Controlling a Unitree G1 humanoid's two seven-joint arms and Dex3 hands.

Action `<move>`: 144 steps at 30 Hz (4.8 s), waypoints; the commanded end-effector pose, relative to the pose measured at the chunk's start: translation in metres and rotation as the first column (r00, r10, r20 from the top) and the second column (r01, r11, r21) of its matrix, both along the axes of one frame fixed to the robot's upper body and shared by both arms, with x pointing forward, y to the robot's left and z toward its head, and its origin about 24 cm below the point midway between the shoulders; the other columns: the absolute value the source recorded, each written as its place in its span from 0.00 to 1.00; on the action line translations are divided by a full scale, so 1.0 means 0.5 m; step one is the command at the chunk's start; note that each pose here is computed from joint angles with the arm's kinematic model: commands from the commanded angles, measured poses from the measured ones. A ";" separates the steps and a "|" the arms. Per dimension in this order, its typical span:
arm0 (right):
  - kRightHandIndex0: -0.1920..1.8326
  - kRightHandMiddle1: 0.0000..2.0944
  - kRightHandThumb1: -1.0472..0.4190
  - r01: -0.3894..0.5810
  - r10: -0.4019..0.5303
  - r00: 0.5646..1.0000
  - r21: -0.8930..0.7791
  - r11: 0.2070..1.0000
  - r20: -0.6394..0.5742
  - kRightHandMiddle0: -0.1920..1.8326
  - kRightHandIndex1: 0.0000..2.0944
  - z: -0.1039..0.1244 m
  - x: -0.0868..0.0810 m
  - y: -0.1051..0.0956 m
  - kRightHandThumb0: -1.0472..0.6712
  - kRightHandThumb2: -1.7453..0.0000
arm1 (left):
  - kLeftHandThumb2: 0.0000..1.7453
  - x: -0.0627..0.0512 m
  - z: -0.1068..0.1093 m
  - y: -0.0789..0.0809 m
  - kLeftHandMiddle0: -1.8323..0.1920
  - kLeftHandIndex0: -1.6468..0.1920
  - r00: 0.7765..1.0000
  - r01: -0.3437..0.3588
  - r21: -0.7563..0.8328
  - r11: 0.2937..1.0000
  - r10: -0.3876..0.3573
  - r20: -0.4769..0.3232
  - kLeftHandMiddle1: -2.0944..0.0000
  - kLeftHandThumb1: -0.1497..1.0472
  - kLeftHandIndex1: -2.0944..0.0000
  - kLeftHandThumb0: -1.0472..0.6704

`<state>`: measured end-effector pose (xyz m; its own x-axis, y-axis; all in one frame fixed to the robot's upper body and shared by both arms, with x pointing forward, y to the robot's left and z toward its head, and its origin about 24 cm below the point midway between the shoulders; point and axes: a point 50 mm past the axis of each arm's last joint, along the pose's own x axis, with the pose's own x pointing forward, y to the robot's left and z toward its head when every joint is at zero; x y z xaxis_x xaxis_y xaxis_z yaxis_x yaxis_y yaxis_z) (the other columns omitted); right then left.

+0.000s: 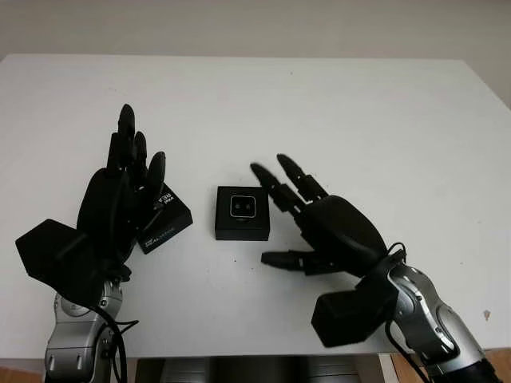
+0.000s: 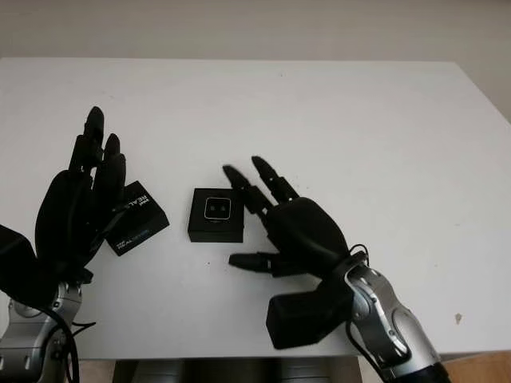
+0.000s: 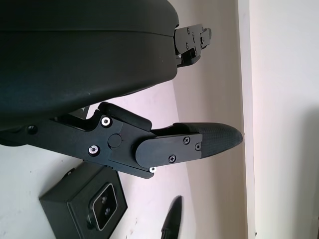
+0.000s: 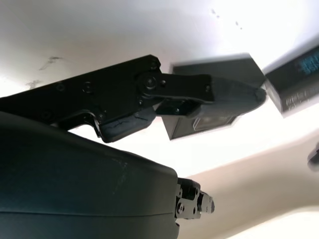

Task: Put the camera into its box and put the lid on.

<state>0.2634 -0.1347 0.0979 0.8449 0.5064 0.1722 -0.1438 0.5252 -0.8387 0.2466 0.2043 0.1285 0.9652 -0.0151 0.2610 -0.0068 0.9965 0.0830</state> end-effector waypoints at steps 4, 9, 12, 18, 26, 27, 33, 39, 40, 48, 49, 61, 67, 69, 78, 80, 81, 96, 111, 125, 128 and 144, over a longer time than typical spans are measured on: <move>0.00 0.01 0.00 0.044 0.011 0.988 0.348 0.937 -0.152 0.00 0.00 0.016 0.027 -0.007 0.16 0.70 | 0.28 0.004 0.037 0.017 0.99 0.99 0.997 -0.009 0.049 0.999 0.005 0.082 0.98 1.00 0.98 0.20; 0.01 0.02 0.00 0.088 0.036 0.973 0.514 0.853 -0.227 0.02 0.01 0.028 0.044 -0.020 0.15 0.68 | 0.23 0.016 0.063 0.061 0.98 0.97 0.995 -0.062 0.209 0.976 0.044 0.089 0.97 1.00 0.97 0.19; 0.02 0.03 0.00 0.111 0.058 0.966 0.608 0.786 -0.250 0.02 0.02 0.035 0.051 -0.030 0.16 0.68 | 0.17 0.016 0.072 0.086 0.95 0.95 0.990 -0.130 0.360 0.924 0.103 0.092 0.96 1.00 0.96 0.18; 0.00 0.02 0.00 0.155 0.068 0.954 0.675 0.721 -0.292 0.01 0.01 0.038 0.054 -0.052 0.16 0.68 | 0.05 0.005 0.041 0.112 0.84 0.86 0.981 -0.195 0.443 0.875 0.176 0.085 0.95 1.00 0.94 0.21; 0.00 0.02 0.00 0.162 0.076 0.955 0.720 0.674 -0.286 0.01 0.00 0.048 0.056 -0.064 0.16 0.69 | 0.04 -0.018 -0.011 0.124 0.80 0.85 0.986 -0.109 0.610 0.784 0.162 -0.031 0.98 1.00 0.97 0.12; 0.00 0.02 0.00 0.165 0.076 0.955 0.724 0.670 -0.288 0.01 0.00 0.050 0.056 -0.066 0.16 0.69 | 0.05 -0.022 -0.018 0.127 0.83 0.87 0.987 -0.071 0.621 0.780 0.145 -0.069 0.99 1.00 0.98 0.10; 0.00 0.01 0.00 0.181 0.068 0.953 0.737 0.652 -0.294 0.00 0.00 0.054 0.056 -0.073 0.18 0.68 | 0.02 -0.050 -0.052 0.136 0.97 0.99 0.975 0.085 0.624 0.777 0.065 -0.213 0.99 0.95 1.00 0.01; 0.01 0.02 0.00 0.189 0.050 0.955 0.726 0.661 -0.294 0.00 0.01 0.054 0.059 -0.076 0.17 0.68 | 0.03 -0.067 -0.089 0.134 1.00 1.00 0.968 0.112 0.635 0.764 0.061 -0.244 1.00 0.92 1.00 0.01; 0.00 0.02 0.00 0.189 0.049 0.955 0.725 0.662 -0.294 0.00 0.01 0.054 0.059 -0.077 0.16 0.68 | 0.03 -0.067 -0.093 0.133 1.00 1.00 0.969 0.110 0.640 0.761 0.062 -0.240 1.00 0.91 1.00 0.02; 0.01 0.02 0.00 0.178 0.043 0.960 0.721 0.669 -0.277 0.02 0.02 0.054 0.058 -0.084 0.18 0.68 | 0.03 -0.052 -0.138 0.132 1.00 1.00 0.974 -0.046 0.644 0.763 0.176 -0.139 1.00 0.89 1.00 0.06; 0.02 0.02 0.00 0.181 0.041 0.959 0.717 0.673 -0.280 0.02 0.02 0.054 0.057 -0.085 0.18 0.68 | 0.03 -0.049 -0.142 0.132 1.00 1.00 0.974 -0.059 0.646 0.761 0.186 -0.130 1.00 0.89 1.00 0.07; 0.02 0.02 0.00 0.184 0.049 0.957 0.727 0.662 -0.287 0.03 0.02 0.049 0.049 -0.092 0.21 0.67 | 0.04 -0.020 -0.169 0.125 1.00 1.00 0.963 -0.119 0.720 0.684 0.257 -0.086 1.00 0.91 1.00 0.12; 0.03 0.03 0.00 0.184 0.045 0.957 0.723 0.666 -0.286 0.03 0.03 0.049 0.047 -0.094 0.21 0.66 | 0.03 -0.014 -0.167 0.126 1.00 1.00 0.967 -0.091 0.766 0.636 0.241 -0.086 1.00 0.91 1.00 0.13; 0.03 0.03 0.00 0.190 0.043 0.957 0.731 0.656 -0.287 0.03 0.03 0.049 0.048 -0.093 0.21 0.67 | 0.03 -0.011 -0.165 0.127 1.00 1.00 0.970 -0.077 0.769 0.635 0.228 -0.091 1.00 0.91 1.00 0.13; 0.02 0.03 0.00 0.183 0.053 0.956 0.725 0.664 -0.290 0.03 0.02 0.051 0.047 -0.095 0.21 0.67 | 0.03 -0.002 -0.142 0.124 1.00 0.99 0.989 -0.029 0.809 0.587 0.133 -0.062 1.00 0.87 0.99 0.16; 0.02 0.02 0.00 0.188 0.049 0.955 0.726 0.662 -0.293 0.03 0.02 0.051 0.047 -0.095 0.21 0.66 | 0.03 -0.002 -0.137 0.122 1.00 0.98 0.993 -0.025 0.798 0.602 0.105 -0.048 1.00 0.87 0.98 0.17; 0.02 0.02 0.00 0.195 0.045 0.954 0.724 0.662 -0.297 0.03 0.02 0.050 0.047 -0.095 0.21 0.66 | 0.02 -0.001 -0.135 0.120 0.99 0.96 0.995 -0.023 0.790 0.613 0.093 -0.044 0.99 0.86 0.97 0.19; 0.03 0.03 0.00 0.225 0.029 0.946 0.715 0.662 -0.324 0.03 0.03 0.045 0.043 -0.100 0.19 0.69 | 0.03 0.009 -0.131 0.084 0.74 0.78 0.999 -0.029 0.701 0.712 -0.009 0.051 0.91 0.85 0.93 0.32; 0.04 0.03 0.00 0.242 0.012 0.944 0.716 0.655 -0.331 0.05 0.03 0.043 0.039 -0.103 0.18 0.73 | 0.03 0.019 -0.144 0.065 0.81 0.70 0.988 -0.145 0.647 0.748 0.070 0.140 0.54 0.93 0.84 0.37; 0.05 0.03 0.00 0.258 -0.004 0.941 0.712 0.653 -0.337 0.06 0.03 0.041 0.041 -0.099 0.17 0.74 | 0.06 0.031 -0.116 0.072 0.85 0.85 0.976 -0.198 0.641 0.742 0.092 0.196 0.08 1.00 0.17 0.46; 0.05 0.03 0.00 0.262 -0.008 0.941 0.715 0.648 -0.338 0.06 0.03 0.040 0.042 -0.097 0.17 0.74 | 0.05 0.033 -0.110 0.075 0.83 0.84 0.978 -0.191 0.634 0.749 0.088 0.191 0.10 1.00 0.19 0.46; 0.07 0.03 0.00 0.278 -0.034 0.940 0.704 0.654 -0.339 0.07 0.03 0.032 0.043 -0.093 0.16 0.75 | 0.03 0.047 0.003 0.097 0.75 0.79 0.938 -0.252 0.357 0.900 0.136 0.318 0.14 0.99 0.23 0.44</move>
<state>0.2855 -0.1805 0.1144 0.9702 0.1709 0.1720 -0.1544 0.9824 -0.1050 0.2685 0.2531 0.1159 0.8763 0.0010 0.4817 -0.2600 0.8429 0.4712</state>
